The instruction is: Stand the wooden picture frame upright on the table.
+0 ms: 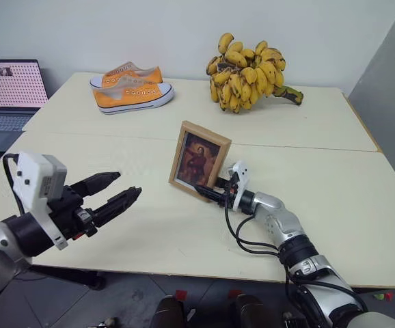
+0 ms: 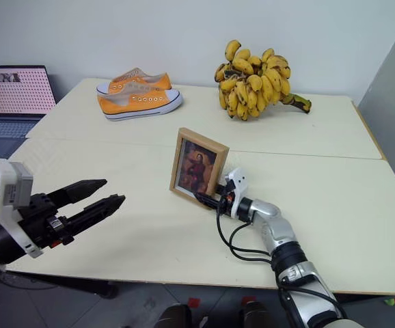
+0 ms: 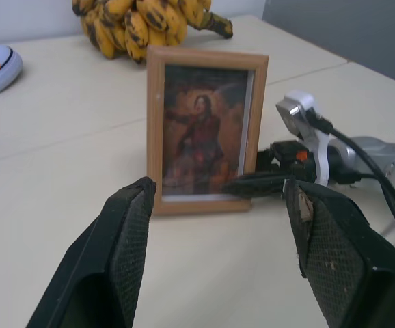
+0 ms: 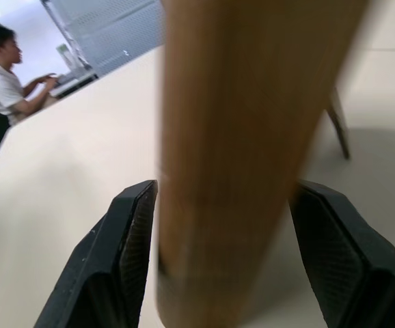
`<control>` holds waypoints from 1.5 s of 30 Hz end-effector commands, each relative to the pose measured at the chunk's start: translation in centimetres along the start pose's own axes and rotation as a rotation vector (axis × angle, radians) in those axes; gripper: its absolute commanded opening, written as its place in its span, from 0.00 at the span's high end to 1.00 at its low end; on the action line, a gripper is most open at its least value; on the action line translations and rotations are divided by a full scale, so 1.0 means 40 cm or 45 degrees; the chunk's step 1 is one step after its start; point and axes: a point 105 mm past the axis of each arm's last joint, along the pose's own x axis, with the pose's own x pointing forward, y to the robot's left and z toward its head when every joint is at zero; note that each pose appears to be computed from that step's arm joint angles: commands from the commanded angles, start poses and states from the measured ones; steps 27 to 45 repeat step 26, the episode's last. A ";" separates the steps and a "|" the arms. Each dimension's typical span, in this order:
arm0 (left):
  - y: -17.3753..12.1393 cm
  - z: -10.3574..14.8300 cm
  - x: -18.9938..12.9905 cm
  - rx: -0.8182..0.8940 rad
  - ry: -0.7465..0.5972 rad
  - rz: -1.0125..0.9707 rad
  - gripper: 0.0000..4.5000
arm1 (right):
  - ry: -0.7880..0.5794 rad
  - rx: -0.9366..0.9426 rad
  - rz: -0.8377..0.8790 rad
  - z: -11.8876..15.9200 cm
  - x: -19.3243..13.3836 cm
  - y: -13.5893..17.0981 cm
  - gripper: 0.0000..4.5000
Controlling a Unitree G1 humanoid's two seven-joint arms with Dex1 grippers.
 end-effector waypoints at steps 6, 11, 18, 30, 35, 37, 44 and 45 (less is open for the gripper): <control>-0.026 0.004 0.047 -0.007 -0.109 -0.070 0.28 | 0.125 -0.330 -0.114 0.011 -0.130 -0.035 0.35; -0.016 0.011 0.076 -0.028 -0.147 -0.086 0.28 | 0.276 -0.493 -0.109 0.068 -0.290 -0.011 0.35; 0.010 0.011 0.097 -0.064 -0.158 -0.102 0.28 | 0.099 -0.423 -0.182 0.254 -0.302 0.040 0.35; 0.012 0.030 0.096 -0.065 -0.154 -0.162 0.28 | 0.093 -0.366 -0.158 0.284 -0.292 0.085 0.35; 0.012 0.030 0.096 -0.065 -0.154 -0.162 0.28 | 0.093 -0.366 -0.158 0.284 -0.292 0.085 0.35; 0.012 0.030 0.096 -0.065 -0.154 -0.162 0.28 | 0.093 -0.366 -0.158 0.284 -0.292 0.085 0.35; 0.012 0.030 0.096 -0.065 -0.154 -0.162 0.28 | 0.093 -0.366 -0.158 0.284 -0.292 0.085 0.35; 0.012 0.030 0.096 -0.065 -0.154 -0.162 0.28 | 0.093 -0.366 -0.158 0.284 -0.292 0.085 0.35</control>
